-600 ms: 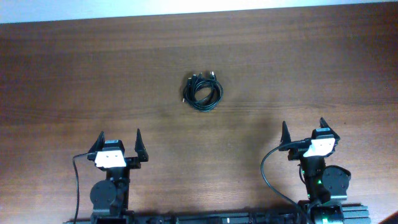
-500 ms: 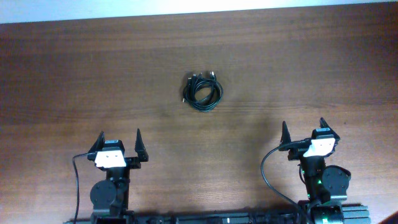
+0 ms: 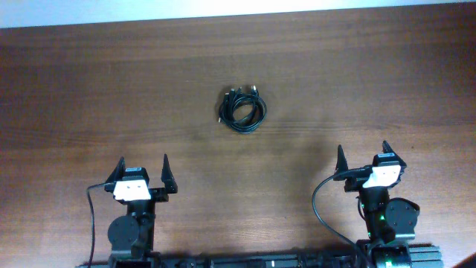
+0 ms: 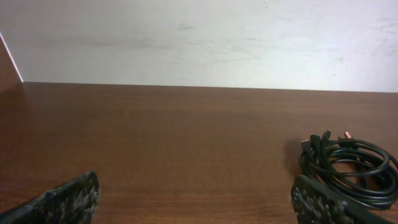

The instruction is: Untangle cables

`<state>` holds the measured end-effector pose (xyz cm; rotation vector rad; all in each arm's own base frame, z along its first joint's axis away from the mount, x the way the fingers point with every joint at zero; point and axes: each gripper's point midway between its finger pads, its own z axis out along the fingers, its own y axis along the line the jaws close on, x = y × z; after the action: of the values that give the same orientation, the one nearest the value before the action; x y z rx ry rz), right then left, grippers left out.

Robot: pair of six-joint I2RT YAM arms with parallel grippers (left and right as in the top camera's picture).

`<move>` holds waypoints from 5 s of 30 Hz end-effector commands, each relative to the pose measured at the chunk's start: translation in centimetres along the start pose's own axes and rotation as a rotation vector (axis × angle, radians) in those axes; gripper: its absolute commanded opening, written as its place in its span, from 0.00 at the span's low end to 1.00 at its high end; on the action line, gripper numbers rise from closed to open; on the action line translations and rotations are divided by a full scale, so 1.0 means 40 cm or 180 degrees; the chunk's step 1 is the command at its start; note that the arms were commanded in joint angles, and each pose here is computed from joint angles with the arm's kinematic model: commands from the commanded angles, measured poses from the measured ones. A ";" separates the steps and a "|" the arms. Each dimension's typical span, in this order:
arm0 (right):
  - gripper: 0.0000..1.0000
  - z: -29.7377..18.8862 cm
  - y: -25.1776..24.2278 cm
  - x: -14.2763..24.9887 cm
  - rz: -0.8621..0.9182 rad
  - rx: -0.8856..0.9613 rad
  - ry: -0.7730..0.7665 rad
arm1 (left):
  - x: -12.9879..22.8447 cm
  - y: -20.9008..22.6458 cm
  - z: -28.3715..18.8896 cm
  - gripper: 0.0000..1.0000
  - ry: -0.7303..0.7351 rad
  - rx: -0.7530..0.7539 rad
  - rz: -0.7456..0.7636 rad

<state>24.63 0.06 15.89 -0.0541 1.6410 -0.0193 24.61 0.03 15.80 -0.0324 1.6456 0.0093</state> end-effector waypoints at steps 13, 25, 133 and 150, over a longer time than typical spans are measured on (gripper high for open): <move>0.98 0.000 0.001 0.007 0.0004 0.0005 0.0016 | 0.005 0.005 0.001 0.99 0.0016 -0.0040 0.0043; 0.98 0.000 0.001 0.007 0.0004 0.0005 0.0016 | 0.005 0.005 0.001 0.98 0.0018 -0.0040 0.0043; 0.98 0.182 0.483 0.042 0.1213 -0.1608 0.4090 | -0.026 -0.372 0.367 0.98 0.3914 0.1922 -0.0465; 0.98 0.225 0.496 0.112 0.1605 -0.1255 0.4299 | 0.270 -0.510 0.364 0.77 0.4975 0.1381 -0.1039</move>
<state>32.25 19.68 9.37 0.0965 2.9502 0.8224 38.58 -19.41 5.37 0.1818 3.0914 -0.8077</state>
